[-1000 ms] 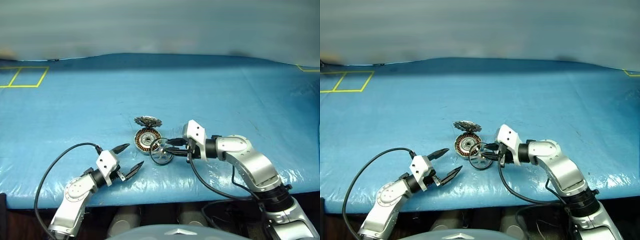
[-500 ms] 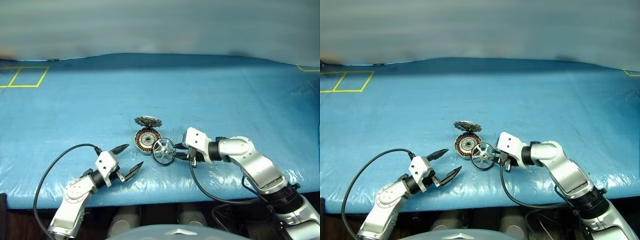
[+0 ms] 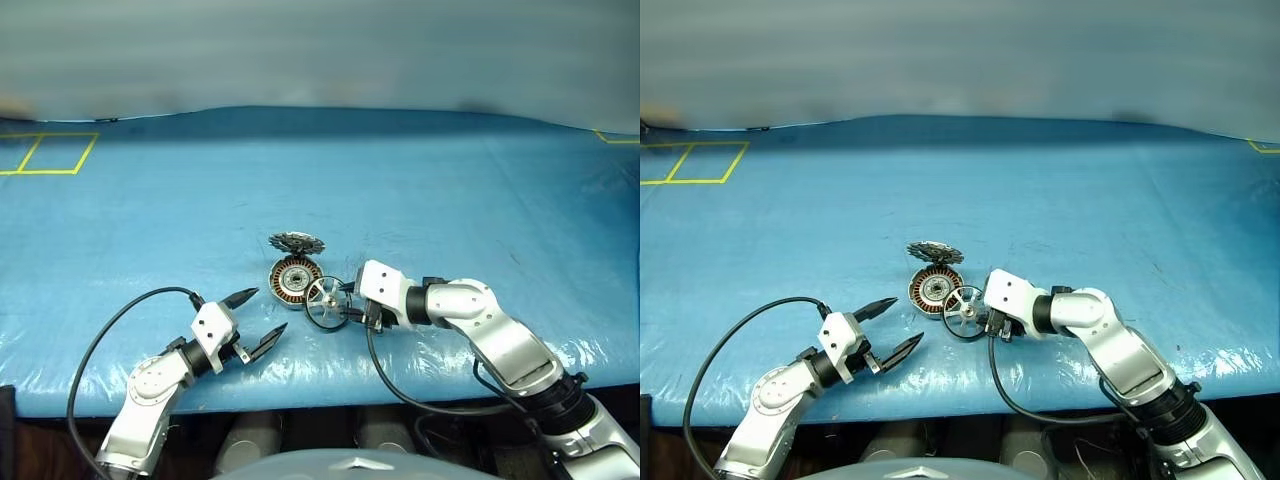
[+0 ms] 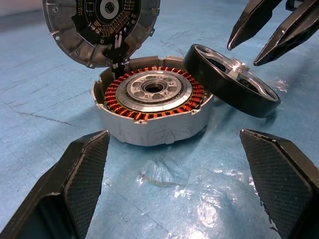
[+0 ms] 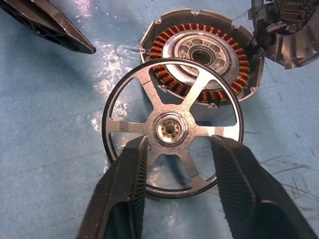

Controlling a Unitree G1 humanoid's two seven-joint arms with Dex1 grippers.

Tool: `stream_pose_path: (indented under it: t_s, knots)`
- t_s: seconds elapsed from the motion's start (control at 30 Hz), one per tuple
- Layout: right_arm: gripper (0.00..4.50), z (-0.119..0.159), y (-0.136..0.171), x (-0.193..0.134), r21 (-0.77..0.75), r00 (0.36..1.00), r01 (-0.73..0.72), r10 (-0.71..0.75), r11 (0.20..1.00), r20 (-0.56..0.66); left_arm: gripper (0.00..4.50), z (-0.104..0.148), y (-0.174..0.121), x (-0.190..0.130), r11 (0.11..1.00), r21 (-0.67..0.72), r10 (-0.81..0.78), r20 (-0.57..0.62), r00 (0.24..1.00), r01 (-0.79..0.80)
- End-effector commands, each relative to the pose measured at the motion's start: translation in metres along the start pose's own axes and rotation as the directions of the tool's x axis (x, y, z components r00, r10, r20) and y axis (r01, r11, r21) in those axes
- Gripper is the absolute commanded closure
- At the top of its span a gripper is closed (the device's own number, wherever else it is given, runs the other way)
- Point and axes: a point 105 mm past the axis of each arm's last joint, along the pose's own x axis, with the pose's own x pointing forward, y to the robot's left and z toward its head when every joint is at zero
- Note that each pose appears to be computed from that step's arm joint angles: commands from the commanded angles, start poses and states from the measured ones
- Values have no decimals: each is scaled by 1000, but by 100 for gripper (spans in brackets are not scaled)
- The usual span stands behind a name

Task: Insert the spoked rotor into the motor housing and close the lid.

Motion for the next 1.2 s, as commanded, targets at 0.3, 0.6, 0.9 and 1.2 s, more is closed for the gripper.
stream_pose_path:
  t_s: [0.3, 0.6, 0.9, 1.2]
  knots:
    - [208, 9, 8, 3, -25, 1000, 9, -9, 1000, 29, 4, 6, 2, 0, 1000, 21, 5, 13, 1000, -6]
    - [208, -2, 7, 8, -18, 999, 35, -35, 999, -19, 4, 6, 2, 0, 1000, 22, 4, 9, 1000, -4]
    - [208, -8, 5, 6, -12, 997, 61, -61, 998, -48, 4, 5, 1, 0, 1000, 21, 3, 8, 1000, -3]
    - [208, -3, 5, 4, 19, 997, 74, -74, 997, -15, 4, 4, 1, 0, 1000, 19, 1, 2, 1000, -1]
